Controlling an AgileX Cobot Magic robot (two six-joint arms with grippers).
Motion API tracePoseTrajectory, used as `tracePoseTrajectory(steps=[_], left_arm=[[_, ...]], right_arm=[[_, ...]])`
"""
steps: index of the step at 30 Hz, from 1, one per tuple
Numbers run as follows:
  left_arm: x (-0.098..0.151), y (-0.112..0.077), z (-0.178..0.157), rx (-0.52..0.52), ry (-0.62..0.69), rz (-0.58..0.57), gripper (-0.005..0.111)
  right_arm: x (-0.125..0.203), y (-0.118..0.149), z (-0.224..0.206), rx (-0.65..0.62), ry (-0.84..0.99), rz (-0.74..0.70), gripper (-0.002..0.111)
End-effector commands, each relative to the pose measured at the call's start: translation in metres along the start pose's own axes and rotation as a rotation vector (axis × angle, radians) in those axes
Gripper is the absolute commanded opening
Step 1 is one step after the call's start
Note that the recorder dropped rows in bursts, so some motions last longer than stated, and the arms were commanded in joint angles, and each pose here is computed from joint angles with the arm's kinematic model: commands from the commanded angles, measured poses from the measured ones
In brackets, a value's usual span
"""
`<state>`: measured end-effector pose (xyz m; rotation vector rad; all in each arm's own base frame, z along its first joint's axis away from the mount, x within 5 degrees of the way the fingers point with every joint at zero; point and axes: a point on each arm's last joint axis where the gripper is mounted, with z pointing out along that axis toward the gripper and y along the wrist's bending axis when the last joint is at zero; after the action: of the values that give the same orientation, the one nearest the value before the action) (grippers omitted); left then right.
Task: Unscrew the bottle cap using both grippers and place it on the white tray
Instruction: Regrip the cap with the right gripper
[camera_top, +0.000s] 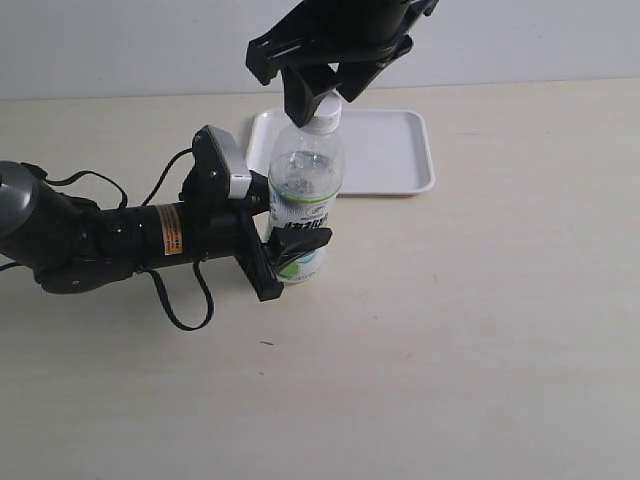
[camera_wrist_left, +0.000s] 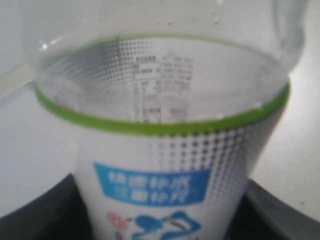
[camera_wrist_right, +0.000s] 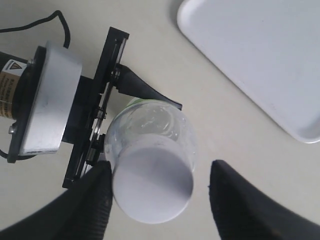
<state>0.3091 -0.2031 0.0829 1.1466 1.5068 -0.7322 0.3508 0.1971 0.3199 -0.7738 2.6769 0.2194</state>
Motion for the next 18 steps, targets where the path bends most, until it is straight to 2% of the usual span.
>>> tracePoseTrajectory(steps=[1, 18], left_arm=[[0.0008, -0.0014, -0.0001, 0.009, 0.022, 0.001, 0.0], [0.0004, -0.001, -0.0001, 0.004, 0.018, 0.005, 0.0]], right_arm=[[-0.0007, -0.0003, -0.0014, 0.006, -0.004, -0.004, 0.055], [0.0011, -0.0001, -0.0014, 0.004, 0.016, -0.004, 0.055]])
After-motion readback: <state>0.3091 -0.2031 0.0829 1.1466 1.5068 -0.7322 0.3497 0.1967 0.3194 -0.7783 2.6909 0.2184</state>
